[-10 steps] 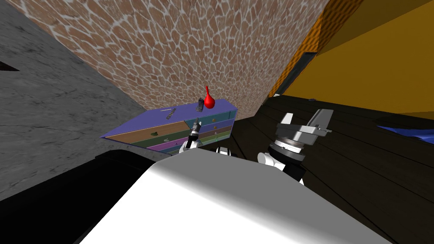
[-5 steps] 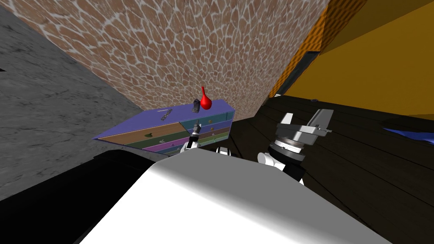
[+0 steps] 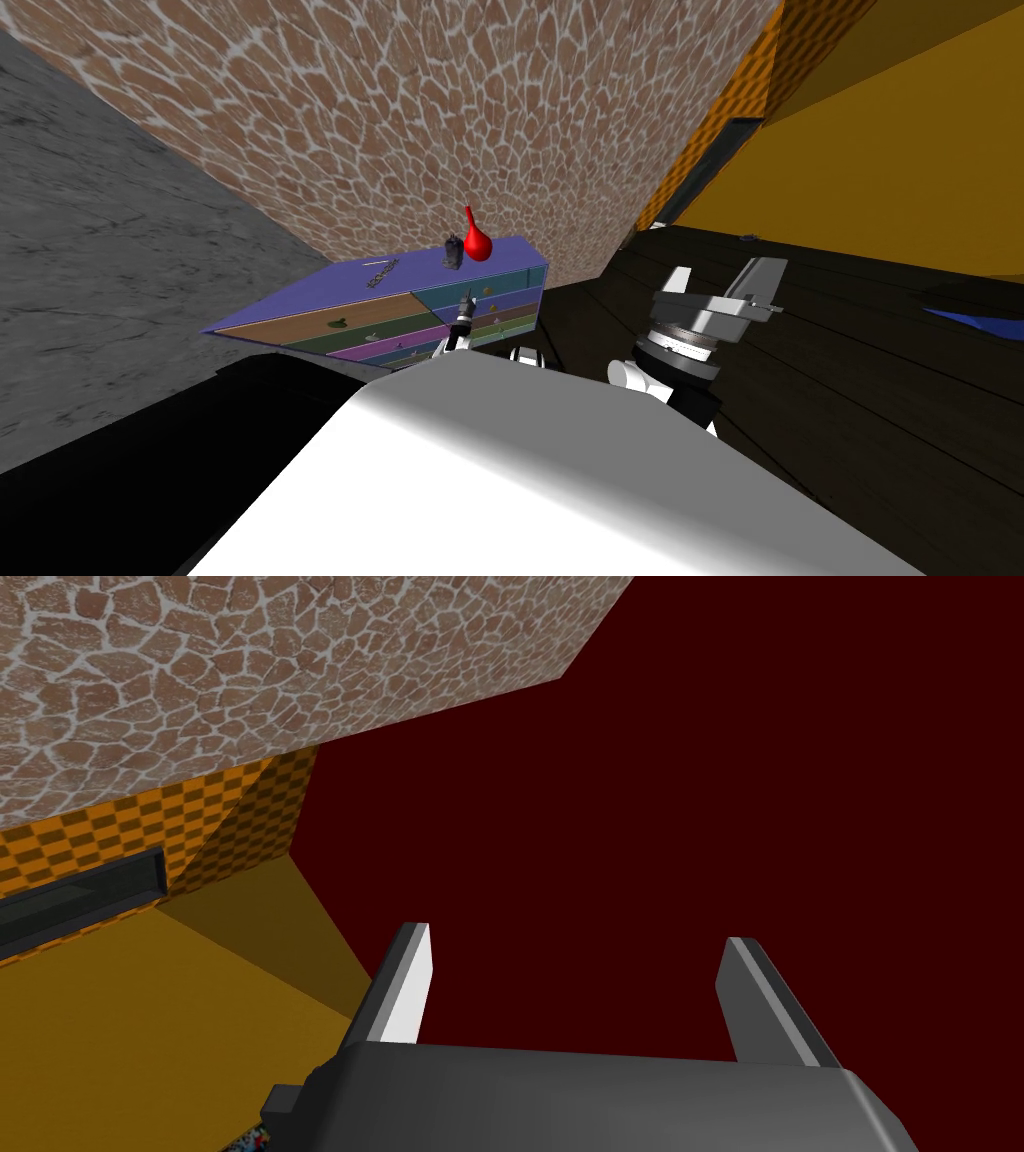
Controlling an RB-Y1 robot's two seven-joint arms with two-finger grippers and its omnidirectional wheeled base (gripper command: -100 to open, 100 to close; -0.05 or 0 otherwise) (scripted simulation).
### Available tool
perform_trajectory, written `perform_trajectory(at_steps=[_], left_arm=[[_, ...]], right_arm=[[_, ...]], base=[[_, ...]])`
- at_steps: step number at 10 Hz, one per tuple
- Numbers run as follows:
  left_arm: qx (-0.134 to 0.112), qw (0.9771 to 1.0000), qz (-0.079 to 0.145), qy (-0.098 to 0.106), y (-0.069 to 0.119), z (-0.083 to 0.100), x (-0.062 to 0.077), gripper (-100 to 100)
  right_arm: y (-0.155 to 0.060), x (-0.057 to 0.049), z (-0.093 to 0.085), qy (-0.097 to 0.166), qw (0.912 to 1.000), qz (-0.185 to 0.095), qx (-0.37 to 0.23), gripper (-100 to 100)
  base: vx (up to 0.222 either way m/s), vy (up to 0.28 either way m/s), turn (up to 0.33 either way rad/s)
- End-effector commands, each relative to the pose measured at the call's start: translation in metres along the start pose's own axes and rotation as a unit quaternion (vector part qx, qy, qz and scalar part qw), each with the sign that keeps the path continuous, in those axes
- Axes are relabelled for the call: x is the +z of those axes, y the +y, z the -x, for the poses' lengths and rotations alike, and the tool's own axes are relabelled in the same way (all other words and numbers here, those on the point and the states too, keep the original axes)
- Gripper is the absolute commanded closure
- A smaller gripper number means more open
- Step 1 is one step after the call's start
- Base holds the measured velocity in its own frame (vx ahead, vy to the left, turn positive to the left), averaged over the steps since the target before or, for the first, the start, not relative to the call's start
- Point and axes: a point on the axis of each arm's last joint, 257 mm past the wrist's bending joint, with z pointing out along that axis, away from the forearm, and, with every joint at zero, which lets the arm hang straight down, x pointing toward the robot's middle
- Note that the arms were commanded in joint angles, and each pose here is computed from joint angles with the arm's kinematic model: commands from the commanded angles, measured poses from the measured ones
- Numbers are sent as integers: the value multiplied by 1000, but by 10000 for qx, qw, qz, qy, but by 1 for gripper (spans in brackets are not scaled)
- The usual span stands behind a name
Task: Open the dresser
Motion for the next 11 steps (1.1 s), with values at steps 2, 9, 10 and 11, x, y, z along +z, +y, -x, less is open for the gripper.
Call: perform_trajectory(at_steps=[2,9,10,11], left_arm=[[-355,9987,256,-247,27,-12,-11,-100],[-747,9969,222,-115,39,-42,14,-100],[-781,9967,225,-70,41,-49,22,-100],[-784,9962,363,-73,54,-50,18,-100]], right_arm=[[0,0,0,0,10000,0,0,0],[0,0,0,0,10000,1,0,0],[0,0,0,0,10000,1,0,0],[0,0,0,0,10000,1,1,0]], base=[[71,-80,17],[-4,-39,63],[-44,-47,74],[-18,-17,-35]])
